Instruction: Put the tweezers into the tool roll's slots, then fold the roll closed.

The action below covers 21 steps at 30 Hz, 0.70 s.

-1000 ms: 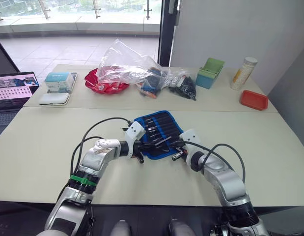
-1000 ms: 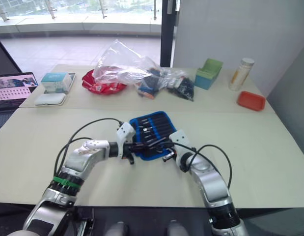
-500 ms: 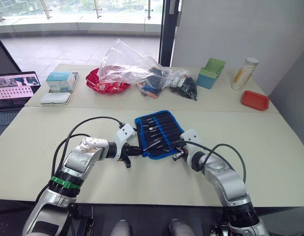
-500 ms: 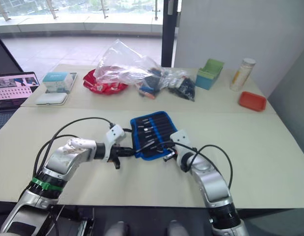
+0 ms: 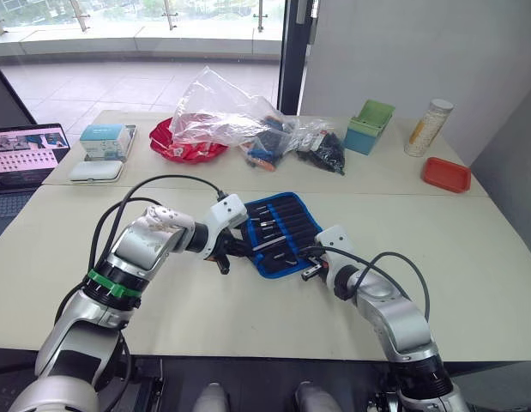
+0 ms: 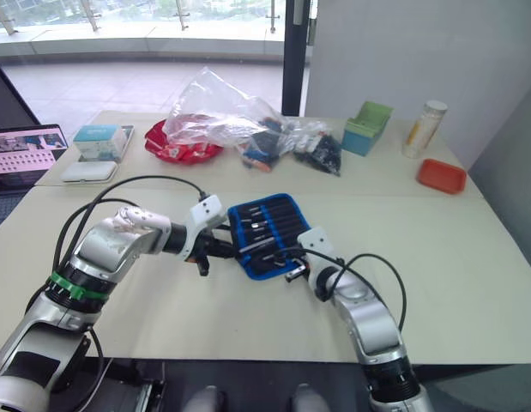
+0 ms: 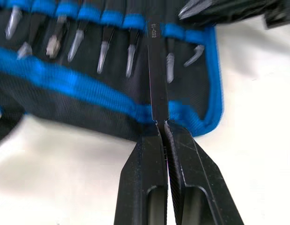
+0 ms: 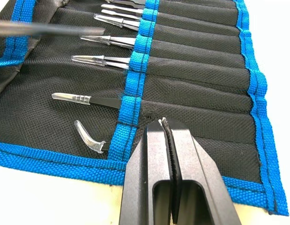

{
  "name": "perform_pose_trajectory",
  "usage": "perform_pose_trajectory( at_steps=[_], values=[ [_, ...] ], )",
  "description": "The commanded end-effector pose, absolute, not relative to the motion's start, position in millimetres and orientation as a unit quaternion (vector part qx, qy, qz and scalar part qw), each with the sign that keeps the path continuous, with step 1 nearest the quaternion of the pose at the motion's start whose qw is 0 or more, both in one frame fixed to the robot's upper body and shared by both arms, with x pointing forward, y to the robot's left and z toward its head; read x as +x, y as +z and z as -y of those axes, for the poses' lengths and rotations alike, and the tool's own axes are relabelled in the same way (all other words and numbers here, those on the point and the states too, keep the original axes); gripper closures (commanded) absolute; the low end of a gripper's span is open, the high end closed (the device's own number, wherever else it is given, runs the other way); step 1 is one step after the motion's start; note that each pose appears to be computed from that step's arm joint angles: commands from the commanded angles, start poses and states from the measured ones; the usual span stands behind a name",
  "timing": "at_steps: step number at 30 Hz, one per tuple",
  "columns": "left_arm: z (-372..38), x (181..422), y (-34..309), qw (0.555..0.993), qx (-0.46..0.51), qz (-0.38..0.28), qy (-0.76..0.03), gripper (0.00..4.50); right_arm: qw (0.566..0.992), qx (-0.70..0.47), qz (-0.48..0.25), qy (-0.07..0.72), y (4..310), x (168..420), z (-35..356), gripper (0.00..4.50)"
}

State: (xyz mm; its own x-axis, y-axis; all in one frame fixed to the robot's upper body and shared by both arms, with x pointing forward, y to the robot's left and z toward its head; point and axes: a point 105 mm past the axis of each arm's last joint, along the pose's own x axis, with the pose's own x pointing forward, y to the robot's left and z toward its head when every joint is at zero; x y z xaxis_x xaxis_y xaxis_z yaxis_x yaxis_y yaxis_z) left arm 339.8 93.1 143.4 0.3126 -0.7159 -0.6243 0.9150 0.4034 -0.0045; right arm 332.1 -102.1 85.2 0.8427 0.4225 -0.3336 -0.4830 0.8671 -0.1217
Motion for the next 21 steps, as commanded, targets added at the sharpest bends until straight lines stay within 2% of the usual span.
perform_pose_trajectory(
  at_steps=[1, 6, 13, 21],
  values=[
    [-90, 344, 157, 0.784, 0.203, -0.274, -0.518, 4.49, 0.947, -0.094, -0.212, 0.223, 55, 326, 111, 4.5],
    [-96, 351, 156, 0.769, 0.234, -0.331, -0.494, 4.49, 0.948, -0.092, -0.212, 0.221, 54, 325, 110, 4.5],
    [-99, 356, 153, 0.741, 0.28, -0.355, -0.497, 4.49, 0.949, -0.09, -0.21, 0.218, 54, 325, 110, 4.5],
    [-92, 359, 149, 0.731, 0.287, -0.358, -0.505, 4.49, 0.95, -0.089, -0.209, 0.213, 54, 324, 112, 4.5]
  ],
)
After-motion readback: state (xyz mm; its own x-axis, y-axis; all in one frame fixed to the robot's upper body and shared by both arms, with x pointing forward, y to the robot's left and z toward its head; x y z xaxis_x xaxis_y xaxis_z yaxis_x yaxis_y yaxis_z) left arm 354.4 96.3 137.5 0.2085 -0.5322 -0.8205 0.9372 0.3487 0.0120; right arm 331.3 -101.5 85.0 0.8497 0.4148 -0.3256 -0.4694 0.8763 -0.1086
